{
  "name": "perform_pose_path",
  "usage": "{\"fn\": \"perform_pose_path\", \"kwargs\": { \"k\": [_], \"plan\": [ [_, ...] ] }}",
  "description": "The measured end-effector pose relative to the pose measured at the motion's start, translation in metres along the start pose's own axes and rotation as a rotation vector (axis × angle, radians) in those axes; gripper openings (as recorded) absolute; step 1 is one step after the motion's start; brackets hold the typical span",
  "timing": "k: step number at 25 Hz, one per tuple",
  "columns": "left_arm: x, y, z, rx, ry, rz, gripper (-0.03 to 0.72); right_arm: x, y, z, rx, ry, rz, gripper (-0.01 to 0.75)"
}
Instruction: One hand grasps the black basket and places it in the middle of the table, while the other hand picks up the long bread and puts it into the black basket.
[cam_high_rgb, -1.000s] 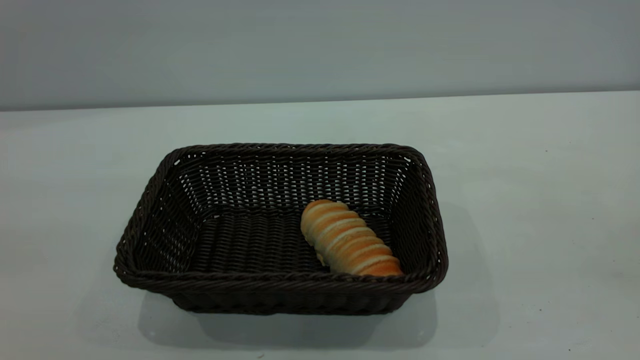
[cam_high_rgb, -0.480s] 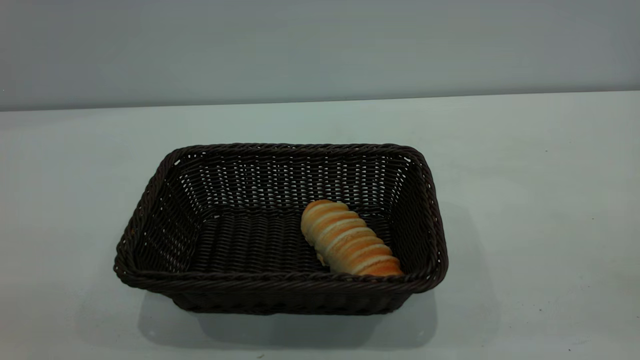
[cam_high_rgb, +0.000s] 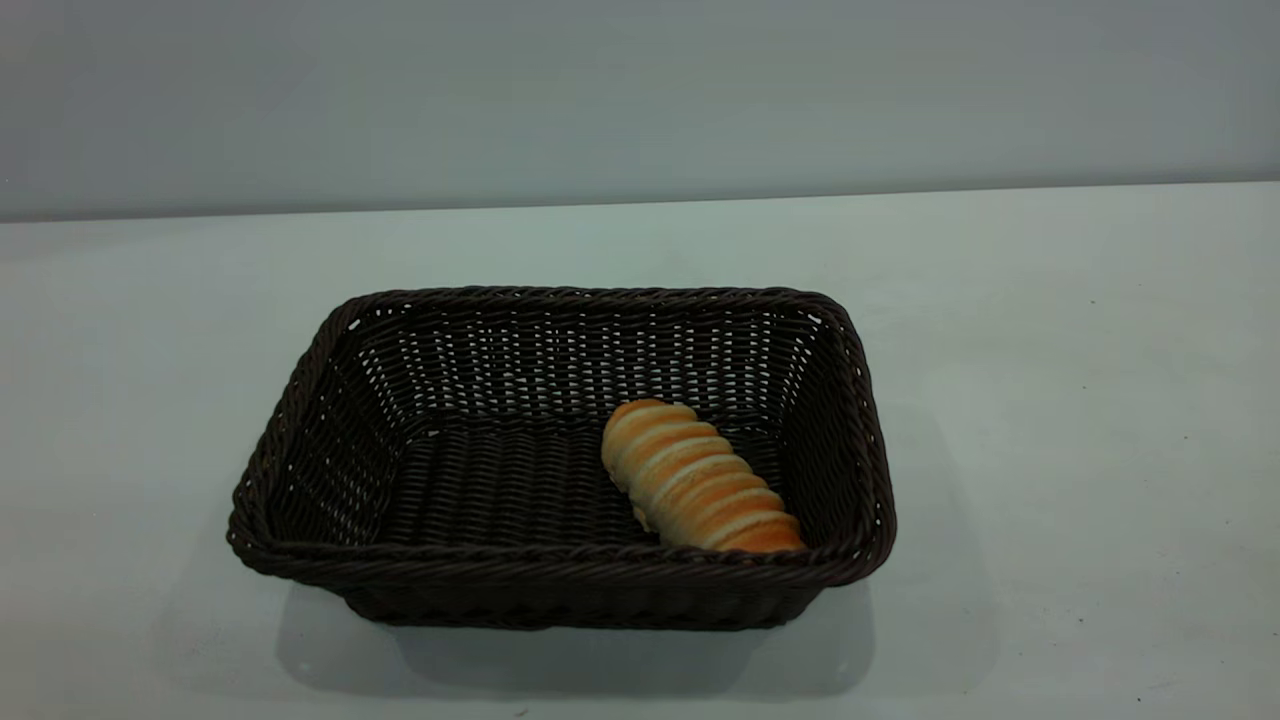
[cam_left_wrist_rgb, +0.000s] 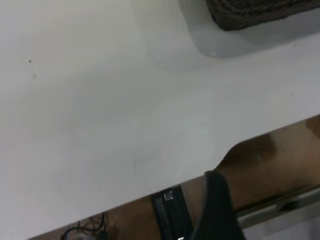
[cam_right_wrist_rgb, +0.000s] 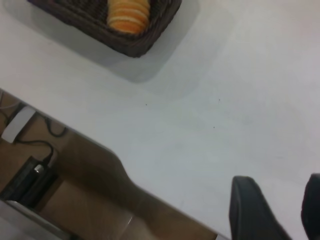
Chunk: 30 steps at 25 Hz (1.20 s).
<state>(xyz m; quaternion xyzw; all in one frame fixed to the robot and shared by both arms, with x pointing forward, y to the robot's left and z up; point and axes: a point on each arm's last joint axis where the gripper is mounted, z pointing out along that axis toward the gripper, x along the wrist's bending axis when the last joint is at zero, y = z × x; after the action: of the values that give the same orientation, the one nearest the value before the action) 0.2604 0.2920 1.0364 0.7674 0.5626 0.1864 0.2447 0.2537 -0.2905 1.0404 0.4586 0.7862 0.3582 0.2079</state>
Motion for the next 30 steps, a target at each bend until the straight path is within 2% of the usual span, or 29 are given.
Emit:
{"fn": "perform_pose_path", "kwargs": {
  "k": [26, 30],
  "plan": [
    [-0.0020, -0.0020, 0.0035, 0.010, -0.023, -0.031, 0.586, 0.0001, 0.0000, 0.0000, 0.000, 0.001, 0.000, 0.238],
    [-0.0025, -0.0055, 0.0000, -0.026, -0.017, -0.035, 0.586, -0.0008, 0.0000, 0.0000, 0.000, -0.039, 0.035, 0.238]
  ]
}}
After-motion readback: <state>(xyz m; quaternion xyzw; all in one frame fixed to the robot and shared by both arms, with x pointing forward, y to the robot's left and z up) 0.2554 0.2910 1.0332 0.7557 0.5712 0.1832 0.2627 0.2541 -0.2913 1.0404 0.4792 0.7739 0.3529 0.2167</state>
